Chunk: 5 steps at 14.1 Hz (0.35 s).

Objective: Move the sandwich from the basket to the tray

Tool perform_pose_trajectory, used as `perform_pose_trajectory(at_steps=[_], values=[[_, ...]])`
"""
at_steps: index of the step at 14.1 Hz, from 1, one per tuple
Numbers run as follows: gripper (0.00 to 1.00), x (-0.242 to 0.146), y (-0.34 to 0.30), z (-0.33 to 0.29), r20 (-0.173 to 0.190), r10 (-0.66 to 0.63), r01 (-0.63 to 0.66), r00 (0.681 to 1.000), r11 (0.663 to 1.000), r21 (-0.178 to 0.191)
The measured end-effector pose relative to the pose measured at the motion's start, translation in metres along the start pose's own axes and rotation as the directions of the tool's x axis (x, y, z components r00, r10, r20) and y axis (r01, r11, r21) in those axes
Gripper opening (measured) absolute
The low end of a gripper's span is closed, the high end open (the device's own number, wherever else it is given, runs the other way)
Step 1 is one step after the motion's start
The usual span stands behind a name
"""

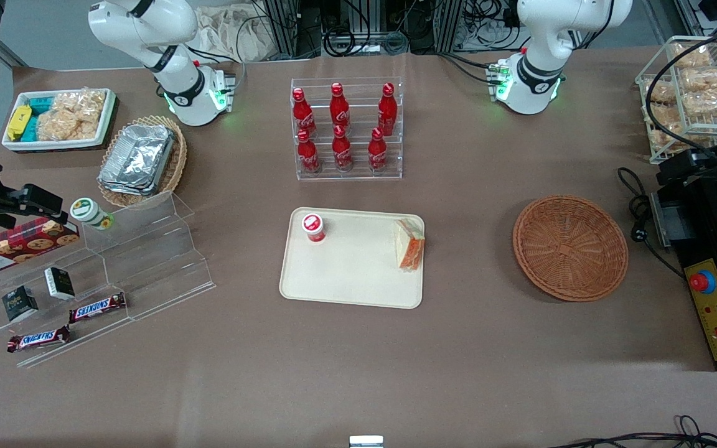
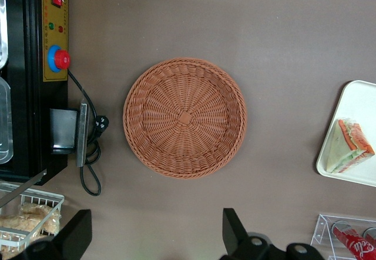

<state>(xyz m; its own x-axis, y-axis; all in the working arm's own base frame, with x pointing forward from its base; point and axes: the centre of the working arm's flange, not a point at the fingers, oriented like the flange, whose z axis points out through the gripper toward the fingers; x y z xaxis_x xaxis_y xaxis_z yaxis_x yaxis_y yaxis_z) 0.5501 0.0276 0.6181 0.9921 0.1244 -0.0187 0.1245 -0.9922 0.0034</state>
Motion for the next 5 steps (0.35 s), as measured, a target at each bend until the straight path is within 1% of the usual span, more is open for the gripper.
perform_pose_trajectory(at_steps=[5], values=[[1.0,-0.0006,-0.0102,-0.0022,-0.004,0.029,-0.029,1.0,1.0,-0.002]])
